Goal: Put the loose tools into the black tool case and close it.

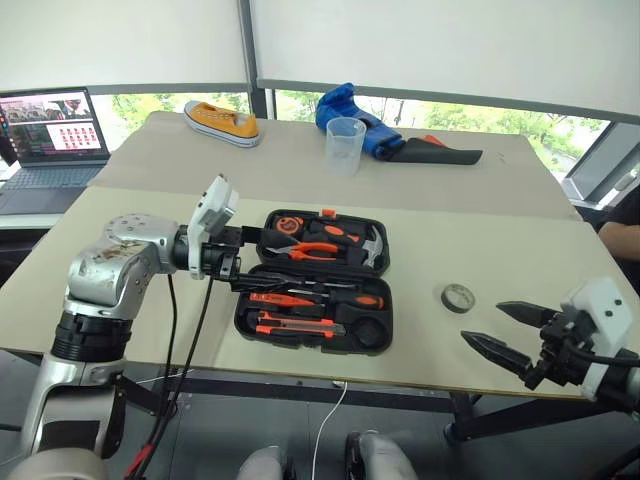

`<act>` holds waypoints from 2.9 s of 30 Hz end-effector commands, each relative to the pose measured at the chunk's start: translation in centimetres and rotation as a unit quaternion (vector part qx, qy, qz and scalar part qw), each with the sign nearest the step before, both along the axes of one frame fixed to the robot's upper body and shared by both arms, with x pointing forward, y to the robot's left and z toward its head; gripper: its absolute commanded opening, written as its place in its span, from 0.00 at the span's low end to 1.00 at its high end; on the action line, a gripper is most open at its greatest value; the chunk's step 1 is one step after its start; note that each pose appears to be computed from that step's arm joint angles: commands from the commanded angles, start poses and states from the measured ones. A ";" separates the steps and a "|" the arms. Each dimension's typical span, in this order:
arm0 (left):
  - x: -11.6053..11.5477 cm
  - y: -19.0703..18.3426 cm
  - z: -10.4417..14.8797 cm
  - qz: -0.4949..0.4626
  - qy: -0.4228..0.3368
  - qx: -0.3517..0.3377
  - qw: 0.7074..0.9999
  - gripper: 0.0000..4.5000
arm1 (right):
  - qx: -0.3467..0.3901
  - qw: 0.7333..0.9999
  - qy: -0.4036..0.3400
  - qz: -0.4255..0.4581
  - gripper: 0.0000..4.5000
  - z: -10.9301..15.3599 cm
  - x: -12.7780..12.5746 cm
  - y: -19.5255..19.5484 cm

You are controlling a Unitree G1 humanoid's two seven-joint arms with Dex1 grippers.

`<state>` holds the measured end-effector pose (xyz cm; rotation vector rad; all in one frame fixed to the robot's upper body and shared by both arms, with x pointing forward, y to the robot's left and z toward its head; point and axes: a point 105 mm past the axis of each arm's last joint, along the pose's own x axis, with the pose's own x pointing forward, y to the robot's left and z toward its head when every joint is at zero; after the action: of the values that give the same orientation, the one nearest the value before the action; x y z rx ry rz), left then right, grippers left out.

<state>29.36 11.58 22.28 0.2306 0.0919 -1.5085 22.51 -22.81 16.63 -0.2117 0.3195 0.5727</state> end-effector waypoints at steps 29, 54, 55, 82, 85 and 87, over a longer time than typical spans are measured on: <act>-1.5 1.3 -3.6 -0.035 -0.040 0.123 0.991 1.00 | 0.012 0.973 -0.004 0.229 0.01 0.7 7.0 8.7; -1.2 1.4 -3.6 -0.032 -0.052 0.133 0.989 1.00 | -0.122 0.929 0.055 0.346 0.01 -4.8 3.2 13.2; -1.2 1.4 -3.6 -0.032 -0.053 0.133 0.989 1.00 | -0.124 0.930 0.055 0.342 0.09 -4.9 3.4 13.1; 4.4 12.5 -9.2 0.270 -0.039 0.194 0.942 0.00 | -0.072 0.979 -0.036 0.187 0.00 -2.1 9.5 6.3; 5.1 10.1 -9.8 0.245 -0.039 0.179 0.952 0.00 | -0.086 0.970 -0.015 0.228 0.00 -3.7 9.2 7.5; 5.4 8.7 -9.7 0.228 -0.036 0.164 0.959 0.00 | -0.077 0.964 -0.016 0.254 0.00 -3.8 8.8 8.2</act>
<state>34.20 21.21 10.79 0.4631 0.3863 -0.9945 31.72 -15.73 12.11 -0.4474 0.3301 0.9773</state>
